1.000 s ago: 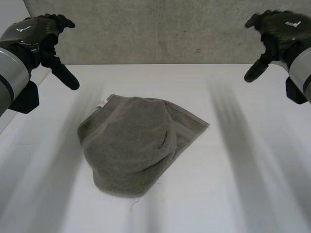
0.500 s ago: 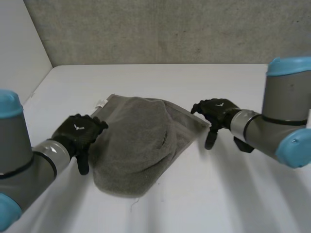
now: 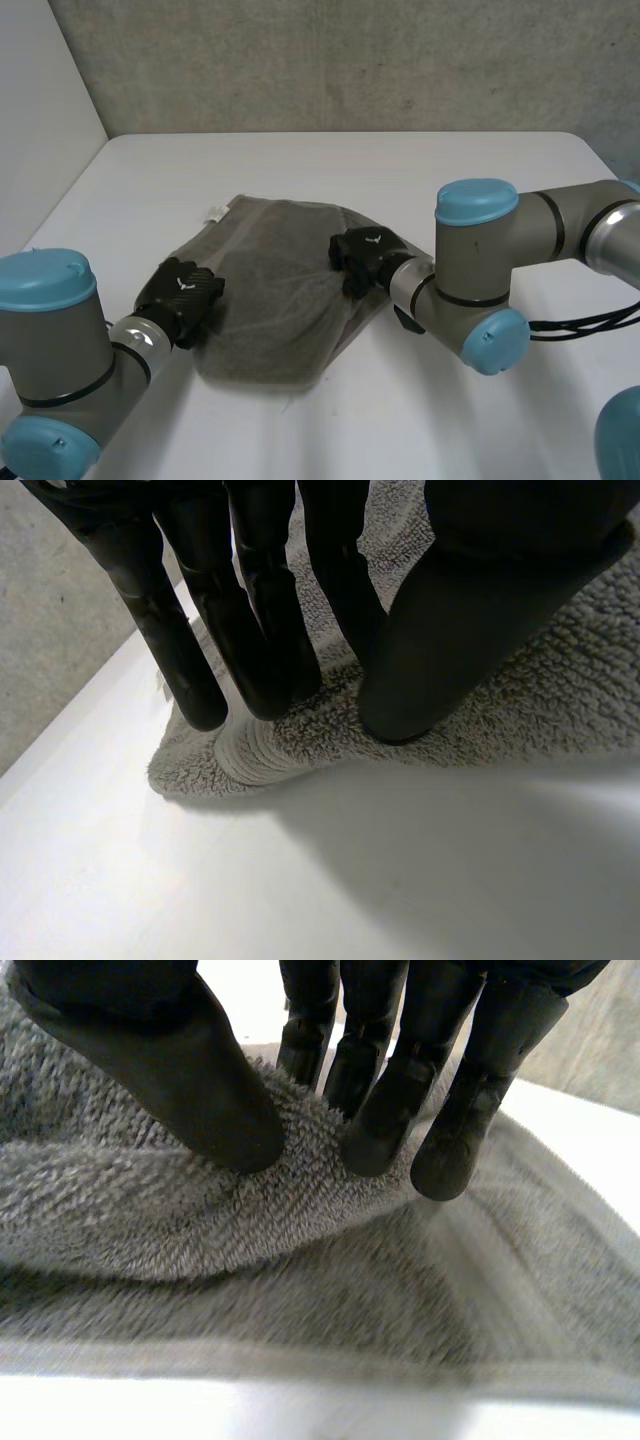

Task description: Fold the towel.

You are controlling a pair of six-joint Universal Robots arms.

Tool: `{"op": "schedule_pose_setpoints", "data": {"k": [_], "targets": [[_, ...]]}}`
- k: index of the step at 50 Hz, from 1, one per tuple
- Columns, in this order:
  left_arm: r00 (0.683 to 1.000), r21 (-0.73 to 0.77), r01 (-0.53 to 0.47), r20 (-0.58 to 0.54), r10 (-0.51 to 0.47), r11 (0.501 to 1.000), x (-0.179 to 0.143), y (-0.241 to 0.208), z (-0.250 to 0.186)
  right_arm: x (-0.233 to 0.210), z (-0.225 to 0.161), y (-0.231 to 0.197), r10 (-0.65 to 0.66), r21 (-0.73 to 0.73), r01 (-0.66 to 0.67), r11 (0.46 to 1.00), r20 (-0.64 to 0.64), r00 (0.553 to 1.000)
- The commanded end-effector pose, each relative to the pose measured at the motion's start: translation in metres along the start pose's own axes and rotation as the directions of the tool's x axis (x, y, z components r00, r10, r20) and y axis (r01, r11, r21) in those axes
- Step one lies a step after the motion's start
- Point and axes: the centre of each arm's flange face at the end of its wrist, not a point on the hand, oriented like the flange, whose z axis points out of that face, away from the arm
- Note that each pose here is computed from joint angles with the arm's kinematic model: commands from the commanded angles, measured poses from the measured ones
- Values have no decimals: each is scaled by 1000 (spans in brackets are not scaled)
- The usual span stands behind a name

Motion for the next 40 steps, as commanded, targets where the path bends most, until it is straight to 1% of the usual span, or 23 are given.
{"op": "schedule_pose_setpoints", "data": {"k": [1,2,4,5,6,7,8,9,10,12,13,15,19,21,23,24,26,27,29,31,32,34,40], "targets": [[999,47,51,3,-51,998,1,-12,-5,9,-37,-76,-25,192,40,981,-82,996],[997,79,78,15,-79,994,-3,-22,-10,9,-37,-76,-25,192,40,981,-82,996],[993,126,110,25,-114,986,-8,-36,-18,14,-69,-121,-38,296,71,952,-115,993],[987,192,146,44,-157,971,-18,-54,-28,14,-69,-121,-38,297,71,952,-115,993],[974,280,192,61,-217,941,-31,-77,-44,19,-90,-144,-45,349,92,933,-140,989],[974,281,192,61,-218,940,-31,-77,-44,21,-115,-167,-61,392,122,912,-165,984],[958,363,236,68,-278,901,-43,-98,-63,21,-115,-167,-61,393,123,911,-166,984],[937,446,283,60,-344,849,-56,-117,-83,21,-140,-186,-87,418,158,895,-183,979],[937,447,283,60,-344,848,-56,-117,-83,19,-164,-201,-123,436,199,878,-196,973],[899,577,357,0,-437,735,-72,-148,-120,19,-183,-215,-158,452,239,859,-208,965],[899,577,357,0,-438,734,-72,-148,-120,22,-197,-226,-184,462,271,844,-226,957],[876,616,419,-81,-475,667,-74,-161,-139,25,-204,-232,-200,460,288,840,-231,952],[863,586,465,-135,-486,663,-69,-160,-138,27,-207,-237,-215,437,292,851,-219,952],[857,563,483,-145,-495,671,-66,-155,-134,35,-181,-223,-212,344,264,901,-181,960],[845,465,519,-152,-512,718,-54,-136,-109,39,-164,-212,-225,282,264,922,-162,961],[845,464,519,-152,-513,718,-54,-136,-109,39,-164,-212,-225,281,264,923,-162,961],[830,317,556,-152,-537,769,-37,-108,-73,47,-125,-183,-274,137,291,947,-128,953],[830,316,556,-152,-537,769,-37,-108,-72,47,-125,-182,-274,136,291,947,-128,953],[824,256,566,-152,-545,784,-29,-97,-57,55,-85,-150,-323,23,326,945,-101,941],[823,150,567,-150,-548,810,-12,-74,-27,61,-67,-135,-335,-21,335,942,-107,936],[823,149,567,-150,-548,810,-12,-74,-27,67,-50,-118,-338,-66,332,941,-116,934],[818,88,570,-144,-556,817,-4,-61,6,74,-34,-102,-346,-103,334,937,-135,928],[821,87,568,-128,-557,818,-5,-58,51,90,17,-65,-404,-106,390,915,-214,889]]}}
